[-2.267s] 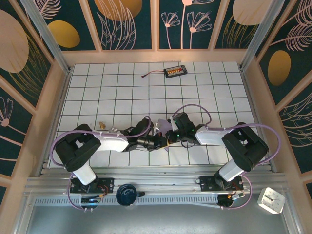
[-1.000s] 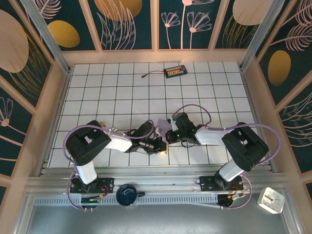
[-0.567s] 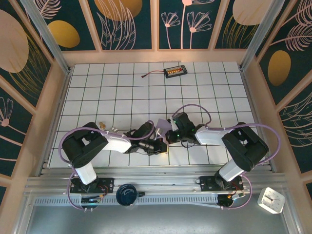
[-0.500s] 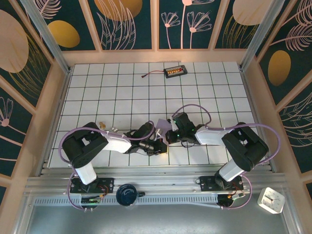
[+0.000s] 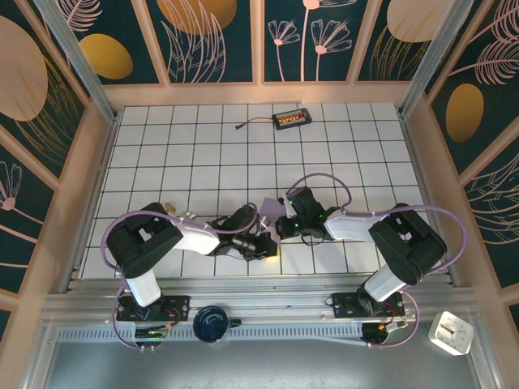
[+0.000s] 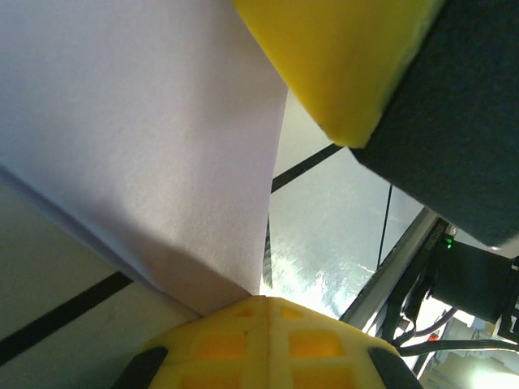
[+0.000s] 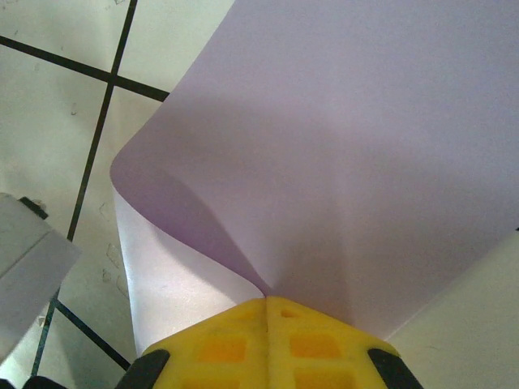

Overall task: Fold a paper plane with a square sheet of paper (pick it up from the middle)
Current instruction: Third fold the triangle at the center of the table.

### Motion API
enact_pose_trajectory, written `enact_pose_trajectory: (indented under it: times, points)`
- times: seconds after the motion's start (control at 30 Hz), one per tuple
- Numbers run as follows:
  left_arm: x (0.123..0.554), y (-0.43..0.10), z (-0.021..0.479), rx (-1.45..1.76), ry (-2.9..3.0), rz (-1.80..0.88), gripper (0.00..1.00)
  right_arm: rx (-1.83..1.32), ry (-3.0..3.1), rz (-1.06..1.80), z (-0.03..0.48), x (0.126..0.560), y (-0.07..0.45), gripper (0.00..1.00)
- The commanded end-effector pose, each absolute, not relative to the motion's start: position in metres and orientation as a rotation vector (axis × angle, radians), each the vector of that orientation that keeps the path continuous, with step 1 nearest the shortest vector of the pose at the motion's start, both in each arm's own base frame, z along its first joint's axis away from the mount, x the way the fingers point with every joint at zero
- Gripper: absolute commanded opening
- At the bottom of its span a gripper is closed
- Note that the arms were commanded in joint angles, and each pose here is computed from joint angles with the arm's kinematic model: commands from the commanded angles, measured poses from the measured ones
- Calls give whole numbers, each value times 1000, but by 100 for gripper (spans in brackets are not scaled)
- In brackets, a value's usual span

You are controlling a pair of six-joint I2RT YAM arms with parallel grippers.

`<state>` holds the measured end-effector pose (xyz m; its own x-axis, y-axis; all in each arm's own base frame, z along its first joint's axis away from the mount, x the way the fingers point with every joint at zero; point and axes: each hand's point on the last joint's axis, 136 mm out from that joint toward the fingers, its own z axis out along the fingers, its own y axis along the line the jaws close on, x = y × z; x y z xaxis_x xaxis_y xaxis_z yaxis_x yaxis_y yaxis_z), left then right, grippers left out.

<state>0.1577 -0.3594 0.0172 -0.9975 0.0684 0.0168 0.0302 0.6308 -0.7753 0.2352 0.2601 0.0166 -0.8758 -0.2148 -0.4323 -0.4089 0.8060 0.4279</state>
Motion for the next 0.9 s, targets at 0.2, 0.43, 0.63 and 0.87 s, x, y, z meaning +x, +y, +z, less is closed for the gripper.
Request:
enact_pose_trajectory:
  times: [0.2, 0.43, 0.63, 0.87]
  points:
    - [171, -368, 42, -62, -2826, 1437, 0, -477, 2808, 579, -18, 209, 231, 0]
    - [166, -359, 2, -38, -2849, 1283, 0, -477, 2810, 578, -19, 208, 230, 0]
    - [173, -360, 26, -78, -2868, 1356, 0, -474, 2813, 577, -20, 208, 229, 0]
    - [200, -337, 30, 10, -2938, 1347, 0, -479, 2811, 579, -19, 208, 230, 0]
